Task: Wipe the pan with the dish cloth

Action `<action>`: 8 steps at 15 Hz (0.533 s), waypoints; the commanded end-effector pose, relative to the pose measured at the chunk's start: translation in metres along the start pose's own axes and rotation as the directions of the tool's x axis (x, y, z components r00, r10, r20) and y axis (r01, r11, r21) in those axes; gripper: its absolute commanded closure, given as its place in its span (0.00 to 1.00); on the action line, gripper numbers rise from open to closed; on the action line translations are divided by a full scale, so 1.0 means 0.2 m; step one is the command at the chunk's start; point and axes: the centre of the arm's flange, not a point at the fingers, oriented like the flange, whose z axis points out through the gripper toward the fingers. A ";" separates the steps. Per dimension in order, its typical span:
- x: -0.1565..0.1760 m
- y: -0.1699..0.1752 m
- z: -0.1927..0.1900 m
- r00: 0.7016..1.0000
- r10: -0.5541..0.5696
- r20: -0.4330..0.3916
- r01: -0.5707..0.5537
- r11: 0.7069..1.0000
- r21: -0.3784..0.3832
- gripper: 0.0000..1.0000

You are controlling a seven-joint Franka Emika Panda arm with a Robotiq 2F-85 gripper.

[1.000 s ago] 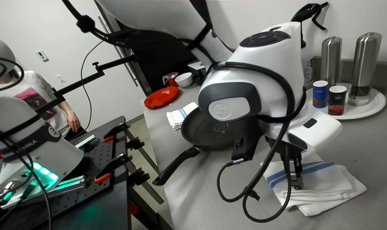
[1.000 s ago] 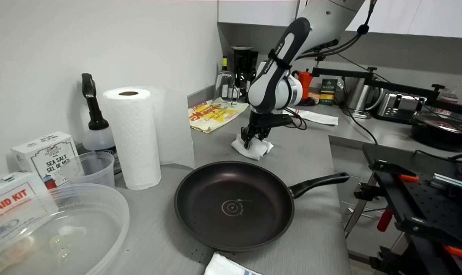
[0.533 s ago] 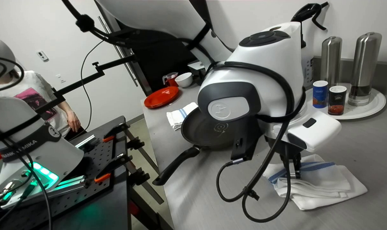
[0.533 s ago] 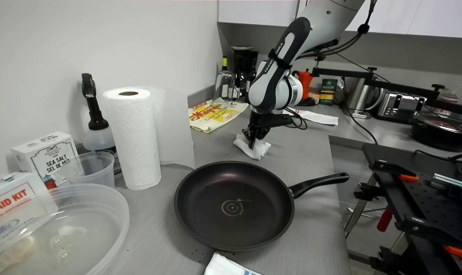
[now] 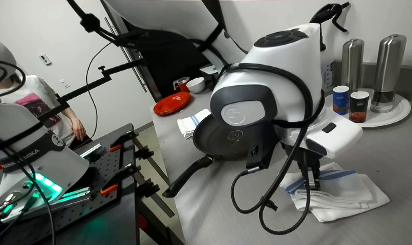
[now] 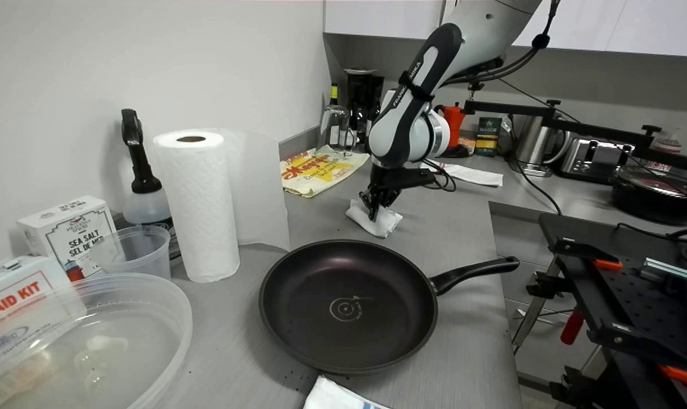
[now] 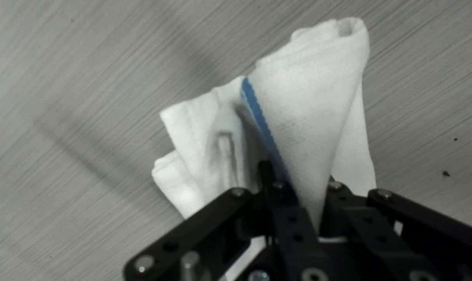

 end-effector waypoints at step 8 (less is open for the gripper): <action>-0.06 -0.09 -0.23 0.981 -0.171 0.092 0.165 0.984 0.060 0.97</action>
